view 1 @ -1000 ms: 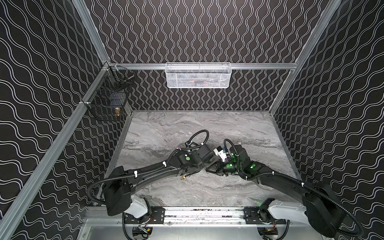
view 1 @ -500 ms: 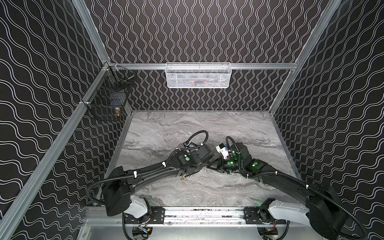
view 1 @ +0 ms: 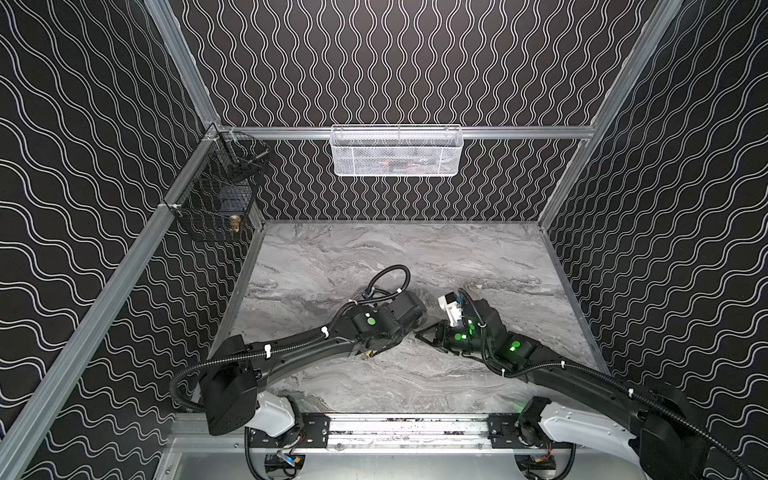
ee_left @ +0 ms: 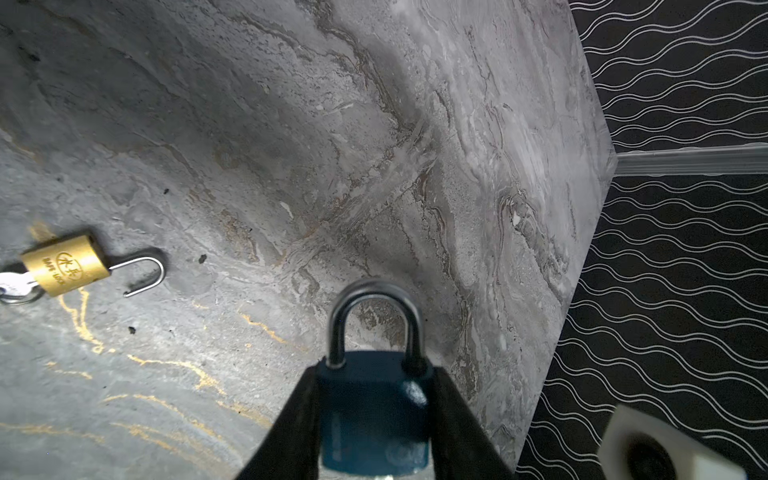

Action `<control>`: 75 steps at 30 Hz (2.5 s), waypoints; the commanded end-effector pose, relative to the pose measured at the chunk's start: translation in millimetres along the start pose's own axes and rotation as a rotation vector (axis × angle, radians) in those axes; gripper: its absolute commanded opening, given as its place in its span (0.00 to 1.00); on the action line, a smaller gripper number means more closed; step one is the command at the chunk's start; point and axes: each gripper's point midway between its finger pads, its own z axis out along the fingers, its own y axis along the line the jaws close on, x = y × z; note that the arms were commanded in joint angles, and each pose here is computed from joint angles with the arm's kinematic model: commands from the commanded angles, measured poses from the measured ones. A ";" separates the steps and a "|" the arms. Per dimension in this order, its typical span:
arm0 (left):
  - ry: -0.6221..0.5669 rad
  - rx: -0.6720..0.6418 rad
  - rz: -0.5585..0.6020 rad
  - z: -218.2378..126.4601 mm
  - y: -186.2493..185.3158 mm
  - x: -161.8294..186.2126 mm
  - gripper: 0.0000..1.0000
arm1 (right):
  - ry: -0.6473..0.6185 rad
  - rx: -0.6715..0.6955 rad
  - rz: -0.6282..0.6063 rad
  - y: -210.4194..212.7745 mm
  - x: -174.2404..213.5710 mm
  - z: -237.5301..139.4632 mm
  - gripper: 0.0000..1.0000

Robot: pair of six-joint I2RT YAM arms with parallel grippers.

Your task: Unlock with the key

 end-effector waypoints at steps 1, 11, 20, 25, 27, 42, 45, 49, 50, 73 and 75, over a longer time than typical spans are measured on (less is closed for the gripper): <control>0.079 0.088 -0.063 -6.4 -24.1 13.2 0.00 | -0.117 -0.058 -0.055 23.4 -24.6 1.1 0.00; 0.138 0.083 -0.061 -3.1 -20.6 24.6 0.00 | -0.197 -0.018 -0.223 43.3 -41.9 0.7 0.00; 0.140 0.123 -0.109 -10.6 -18.6 21.4 0.00 | -0.244 -0.006 -0.337 50.7 -44.9 -7.7 0.00; 0.161 0.187 -0.124 -15.5 -30.8 23.1 0.00 | -0.254 -0.029 -0.337 58.4 -40.4 -2.6 0.00; 0.206 0.197 -0.119 -18.1 -36.5 31.3 0.00 | -0.270 -0.022 -0.312 57.3 -44.1 -0.9 0.00; 0.181 0.355 -0.188 -50.4 -56.7 26.3 0.00 | -0.311 -0.379 0.104 94.8 -48.3 -19.4 0.00; 0.183 0.354 -0.184 -54.0 -57.5 28.5 0.00 | -0.310 -0.445 0.165 102.2 -49.6 -23.9 0.00; 0.185 0.362 -0.190 -58.1 -59.7 30.2 0.00 | -0.328 -0.436 0.174 100.7 -51.6 -25.4 0.00; 0.182 0.363 -0.195 -58.2 -59.3 29.8 0.00 | -0.327 -0.431 0.173 99.1 -51.0 -24.7 0.00; 0.149 0.460 -0.247 -66.5 -74.2 35.3 0.00 | -0.401 -0.456 0.223 88.4 -43.8 -30.6 0.00; 0.127 0.448 -0.225 -69.2 -72.7 31.0 0.00 | -0.379 -0.411 0.206 82.2 -39.6 -24.4 0.00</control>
